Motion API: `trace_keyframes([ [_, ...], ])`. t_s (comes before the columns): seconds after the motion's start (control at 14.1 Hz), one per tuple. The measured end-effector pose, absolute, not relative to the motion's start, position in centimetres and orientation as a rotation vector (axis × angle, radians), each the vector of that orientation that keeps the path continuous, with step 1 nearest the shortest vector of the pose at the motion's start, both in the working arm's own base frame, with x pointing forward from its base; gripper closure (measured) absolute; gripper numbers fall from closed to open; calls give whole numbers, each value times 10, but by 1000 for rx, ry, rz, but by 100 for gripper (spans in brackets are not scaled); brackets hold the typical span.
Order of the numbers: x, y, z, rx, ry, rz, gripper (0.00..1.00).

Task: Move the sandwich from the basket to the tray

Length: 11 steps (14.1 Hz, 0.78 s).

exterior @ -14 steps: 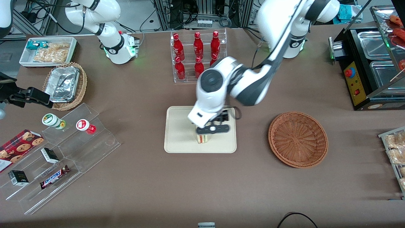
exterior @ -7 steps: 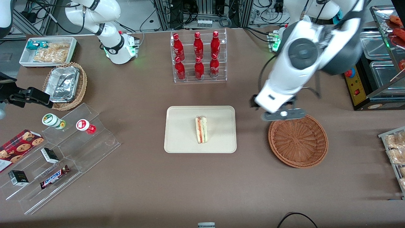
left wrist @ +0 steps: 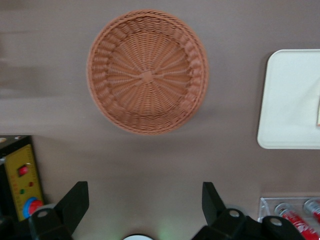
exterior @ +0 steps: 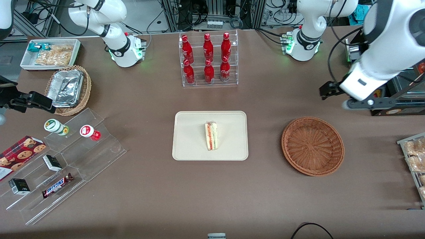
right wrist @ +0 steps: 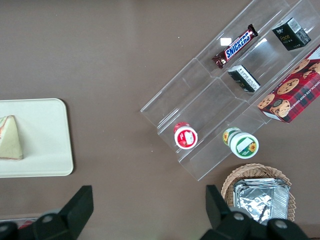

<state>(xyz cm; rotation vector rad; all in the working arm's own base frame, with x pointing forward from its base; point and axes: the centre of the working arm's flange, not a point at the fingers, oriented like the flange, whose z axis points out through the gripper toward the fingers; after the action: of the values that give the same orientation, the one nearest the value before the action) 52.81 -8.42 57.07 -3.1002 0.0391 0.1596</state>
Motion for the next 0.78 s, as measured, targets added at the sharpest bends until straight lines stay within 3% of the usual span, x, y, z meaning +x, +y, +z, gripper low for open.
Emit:
trace_keyframes([
  [0.21, 526, -44, 587, -3111, 75, 130, 0],
  [0.78, 529, -51, 621, -3118, 99, 18, 0],
])
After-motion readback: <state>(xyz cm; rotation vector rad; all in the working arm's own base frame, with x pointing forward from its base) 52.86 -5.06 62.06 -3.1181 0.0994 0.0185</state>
